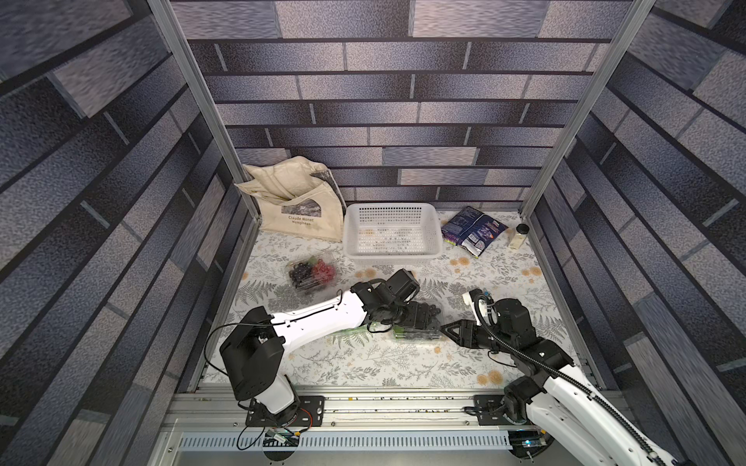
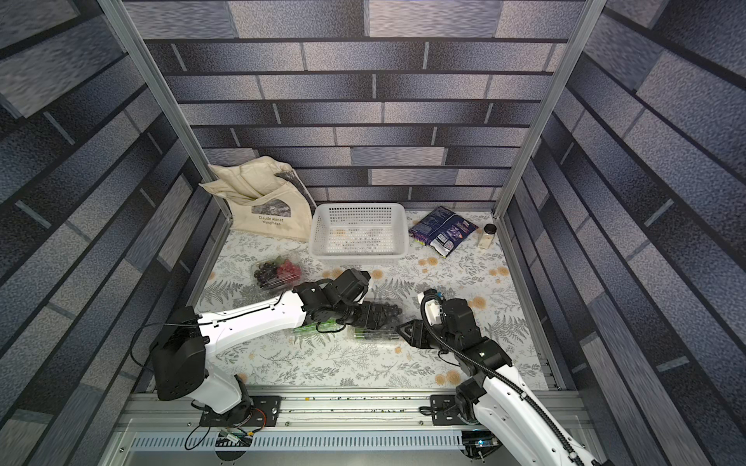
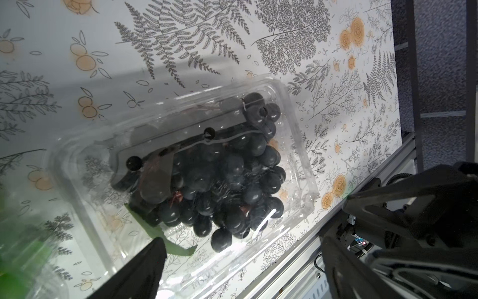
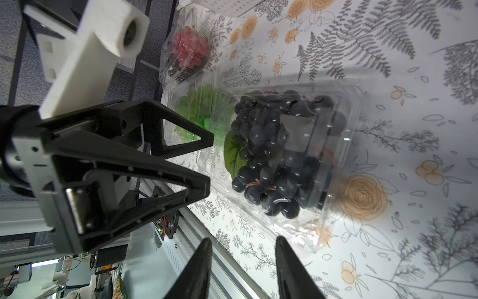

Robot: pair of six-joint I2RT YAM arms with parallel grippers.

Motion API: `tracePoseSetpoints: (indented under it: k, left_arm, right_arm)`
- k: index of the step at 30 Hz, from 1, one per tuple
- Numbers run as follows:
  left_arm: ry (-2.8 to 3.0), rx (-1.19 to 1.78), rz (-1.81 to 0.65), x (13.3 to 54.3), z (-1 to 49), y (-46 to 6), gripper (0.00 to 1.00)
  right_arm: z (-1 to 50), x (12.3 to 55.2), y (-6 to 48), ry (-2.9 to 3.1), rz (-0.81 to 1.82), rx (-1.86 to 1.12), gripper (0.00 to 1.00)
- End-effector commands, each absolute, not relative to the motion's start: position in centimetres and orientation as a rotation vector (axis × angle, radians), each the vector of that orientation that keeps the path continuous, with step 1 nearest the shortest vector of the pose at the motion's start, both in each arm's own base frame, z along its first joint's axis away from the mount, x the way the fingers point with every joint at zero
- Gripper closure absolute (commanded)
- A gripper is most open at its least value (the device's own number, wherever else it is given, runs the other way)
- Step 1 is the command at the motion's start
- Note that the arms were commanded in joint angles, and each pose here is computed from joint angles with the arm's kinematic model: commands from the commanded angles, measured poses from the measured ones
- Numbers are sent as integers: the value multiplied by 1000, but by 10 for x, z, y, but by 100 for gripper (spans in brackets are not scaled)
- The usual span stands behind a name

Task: Pack grapes into containers
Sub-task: Close the packing box at the center of the board.

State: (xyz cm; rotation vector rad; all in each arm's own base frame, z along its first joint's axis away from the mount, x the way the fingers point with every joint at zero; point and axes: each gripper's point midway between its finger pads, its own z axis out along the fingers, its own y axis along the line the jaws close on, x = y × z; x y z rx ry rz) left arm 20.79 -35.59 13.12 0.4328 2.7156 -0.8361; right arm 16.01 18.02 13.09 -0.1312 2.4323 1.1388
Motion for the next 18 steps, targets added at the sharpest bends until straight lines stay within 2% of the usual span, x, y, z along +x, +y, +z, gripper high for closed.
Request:
tracePoseSetpoints:
  k: [1,11,18]
  left_arm:
    - [2713,406,-819,207,128,-355,4]
    - [2707,378,-828,211,127,-358,4]
    - [2709,344,-846,216,126,-357,4]
  right_arm:
    - [110,149,169,2536,1049,-95,62]
    - [89,132,173,2641,1012,-130,65]
    - [77,138,188,2643,1041,-140,65]
